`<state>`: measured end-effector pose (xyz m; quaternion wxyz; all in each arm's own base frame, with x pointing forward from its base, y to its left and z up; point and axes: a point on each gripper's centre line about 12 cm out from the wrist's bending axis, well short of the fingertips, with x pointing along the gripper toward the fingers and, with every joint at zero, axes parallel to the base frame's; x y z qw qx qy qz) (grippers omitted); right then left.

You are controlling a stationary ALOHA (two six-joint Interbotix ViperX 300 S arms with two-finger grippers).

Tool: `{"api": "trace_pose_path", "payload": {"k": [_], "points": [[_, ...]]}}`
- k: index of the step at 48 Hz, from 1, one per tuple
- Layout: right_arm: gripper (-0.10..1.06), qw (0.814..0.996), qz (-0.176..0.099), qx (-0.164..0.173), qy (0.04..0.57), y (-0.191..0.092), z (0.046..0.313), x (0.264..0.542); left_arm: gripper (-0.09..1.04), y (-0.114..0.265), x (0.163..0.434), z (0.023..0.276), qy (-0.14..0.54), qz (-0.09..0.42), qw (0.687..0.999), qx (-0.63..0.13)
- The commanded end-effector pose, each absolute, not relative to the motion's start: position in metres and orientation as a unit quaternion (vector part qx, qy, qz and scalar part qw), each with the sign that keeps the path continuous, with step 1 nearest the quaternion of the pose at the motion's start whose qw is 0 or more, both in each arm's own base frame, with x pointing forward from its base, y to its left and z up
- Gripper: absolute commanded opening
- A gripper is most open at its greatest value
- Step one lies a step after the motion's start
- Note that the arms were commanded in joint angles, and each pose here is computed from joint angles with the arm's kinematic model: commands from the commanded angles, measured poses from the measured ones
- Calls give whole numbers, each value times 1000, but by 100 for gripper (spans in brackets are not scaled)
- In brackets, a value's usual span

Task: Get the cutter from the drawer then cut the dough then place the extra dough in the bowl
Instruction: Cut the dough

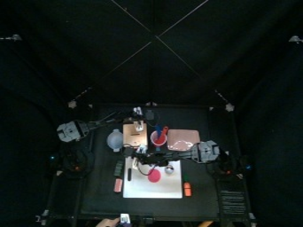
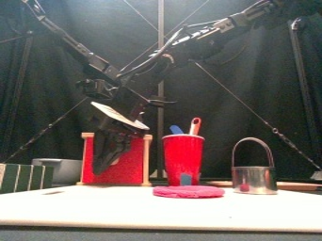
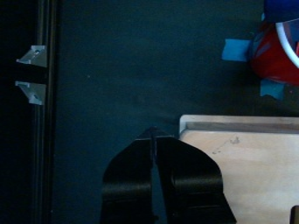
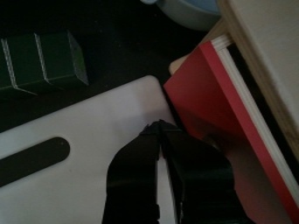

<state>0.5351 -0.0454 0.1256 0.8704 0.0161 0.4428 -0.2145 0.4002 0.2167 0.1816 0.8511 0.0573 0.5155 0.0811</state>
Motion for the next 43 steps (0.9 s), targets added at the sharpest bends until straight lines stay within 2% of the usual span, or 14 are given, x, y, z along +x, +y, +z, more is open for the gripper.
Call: {"api": "trace_pose_path", "payload": {"k": [1,5,15,24,31,37,43], "points": [[21,890,-206,30,405,-35,171,538,39,218,401,202,495,90,862,60],[21,894,-197,29,403,-24,175,539,39,224,398,202,496,97,861,56],[21,896,-197,35,397,-23,179,540,39,228,398,203,492,102,863,56],[22,907,-171,29,383,6,198,537,39,250,389,221,447,157,880,34],[22,921,-130,20,366,36,224,504,39,249,378,240,398,186,898,36],[24,917,-119,6,380,40,226,470,39,240,367,254,348,203,915,30],[30,912,-110,-7,394,44,225,436,39,210,366,262,291,199,935,45]]}}
